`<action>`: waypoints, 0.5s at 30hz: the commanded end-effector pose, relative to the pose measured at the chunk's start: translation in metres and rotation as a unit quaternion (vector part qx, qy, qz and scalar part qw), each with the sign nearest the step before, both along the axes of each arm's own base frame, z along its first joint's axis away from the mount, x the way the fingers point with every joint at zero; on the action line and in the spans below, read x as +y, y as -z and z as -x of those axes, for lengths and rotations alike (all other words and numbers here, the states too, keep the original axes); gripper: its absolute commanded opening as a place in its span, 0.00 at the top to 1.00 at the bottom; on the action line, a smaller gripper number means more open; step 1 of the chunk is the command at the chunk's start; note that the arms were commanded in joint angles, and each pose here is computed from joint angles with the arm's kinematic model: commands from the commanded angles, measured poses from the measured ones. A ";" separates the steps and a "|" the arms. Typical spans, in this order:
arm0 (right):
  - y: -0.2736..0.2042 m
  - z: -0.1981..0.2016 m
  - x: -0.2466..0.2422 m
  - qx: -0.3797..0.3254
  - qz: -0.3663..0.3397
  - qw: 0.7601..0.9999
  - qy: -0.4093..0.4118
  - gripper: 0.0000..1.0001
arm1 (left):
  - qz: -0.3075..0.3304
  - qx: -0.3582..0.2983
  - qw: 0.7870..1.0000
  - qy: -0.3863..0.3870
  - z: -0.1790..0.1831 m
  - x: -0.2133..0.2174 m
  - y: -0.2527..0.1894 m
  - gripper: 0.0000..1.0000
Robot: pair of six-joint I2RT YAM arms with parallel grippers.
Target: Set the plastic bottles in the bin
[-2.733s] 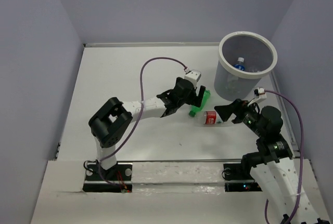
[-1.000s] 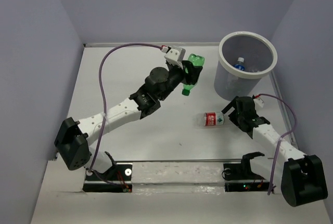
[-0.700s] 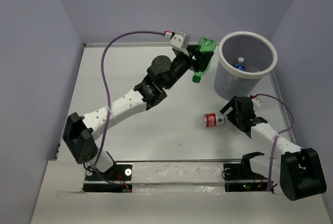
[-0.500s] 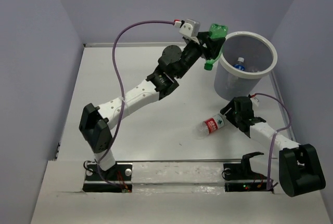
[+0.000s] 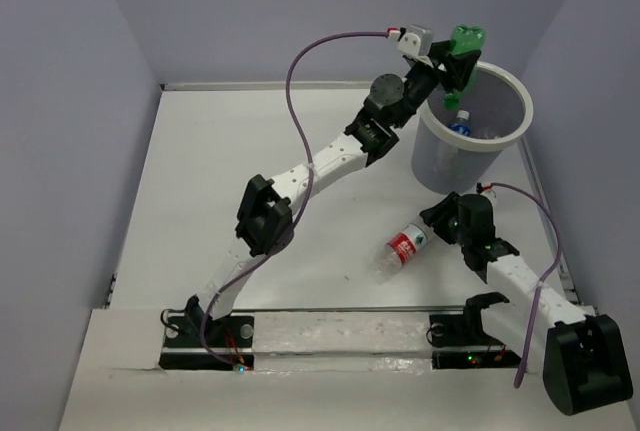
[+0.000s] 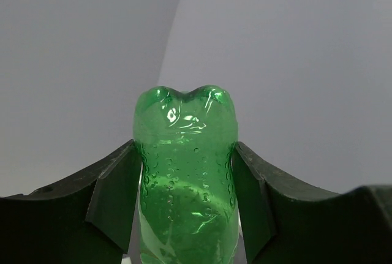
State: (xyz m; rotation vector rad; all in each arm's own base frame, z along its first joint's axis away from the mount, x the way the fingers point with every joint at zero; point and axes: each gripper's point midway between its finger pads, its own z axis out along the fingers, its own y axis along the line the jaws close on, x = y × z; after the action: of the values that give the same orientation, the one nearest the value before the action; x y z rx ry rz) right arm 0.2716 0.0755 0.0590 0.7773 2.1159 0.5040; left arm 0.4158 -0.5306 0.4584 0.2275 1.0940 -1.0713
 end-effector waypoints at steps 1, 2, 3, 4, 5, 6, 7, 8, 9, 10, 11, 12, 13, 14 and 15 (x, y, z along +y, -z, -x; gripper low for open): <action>-0.026 -0.006 0.019 -0.048 -0.017 0.998 -0.047 0.61 | 0.102 -0.060 0.993 -0.003 0.016 0.013 -0.069 0.59; -0.028 -0.005 0.022 -0.051 -0.019 0.997 -0.053 0.62 | 0.104 -0.061 0.993 -0.003 0.014 0.010 -0.065 0.52; -0.028 -0.005 0.022 -0.052 -0.017 0.997 -0.056 0.62 | 0.104 -0.059 0.993 -0.004 0.012 0.006 -0.060 0.36; -0.030 -0.005 0.022 -0.054 -0.016 0.997 -0.057 0.62 | 0.103 -0.054 0.993 -0.006 0.010 0.005 -0.057 0.29; -0.033 -0.006 0.023 -0.059 -0.016 0.996 -0.058 0.63 | 0.102 -0.048 0.994 -0.016 0.005 0.008 -0.054 0.15; -0.035 -0.006 0.025 -0.061 -0.021 0.996 -0.065 0.63 | 0.106 -0.049 0.993 -0.020 0.006 0.014 -0.060 0.09; -0.038 -0.004 0.030 -0.064 -0.025 0.995 -0.077 0.63 | 0.098 -0.044 0.994 -0.021 0.002 0.013 -0.049 0.03; -0.041 -0.005 0.031 -0.069 -0.026 0.994 -0.078 0.63 | 0.095 -0.043 0.994 -0.020 0.002 0.013 -0.048 0.01; -0.044 -0.006 0.031 -0.073 -0.026 0.994 -0.078 0.63 | 0.092 -0.045 0.995 -0.021 0.002 0.015 -0.049 0.01; -0.052 -0.008 0.032 -0.084 -0.026 0.993 -0.081 0.63 | 0.089 -0.052 0.994 -0.023 0.004 0.018 -0.055 0.01; -0.056 -0.008 0.032 -0.090 -0.027 0.992 -0.082 0.63 | 0.087 -0.057 0.994 -0.021 0.006 0.018 -0.058 0.01; -0.062 -0.009 0.033 -0.097 -0.027 0.991 -0.084 0.63 | 0.083 -0.060 0.994 -0.022 0.008 0.020 -0.061 0.01; -0.066 -0.009 0.033 -0.101 -0.025 0.991 -0.086 0.63 | 0.085 -0.067 0.994 -0.023 0.012 0.025 -0.070 0.01; -0.080 -0.011 0.033 -0.118 -0.027 0.989 -0.087 0.63 | 0.078 -0.074 0.994 -0.027 0.013 0.027 -0.074 0.01; -0.088 -0.012 0.033 -0.129 -0.026 0.987 -0.088 0.63 | 0.077 -0.080 0.993 -0.028 0.016 0.030 -0.079 0.01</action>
State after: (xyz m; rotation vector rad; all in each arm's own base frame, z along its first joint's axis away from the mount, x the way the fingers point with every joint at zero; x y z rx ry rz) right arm 0.2679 0.0994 0.0886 0.6227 2.0843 0.6425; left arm 0.4323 -0.5511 0.4328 0.1975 1.0771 -1.0611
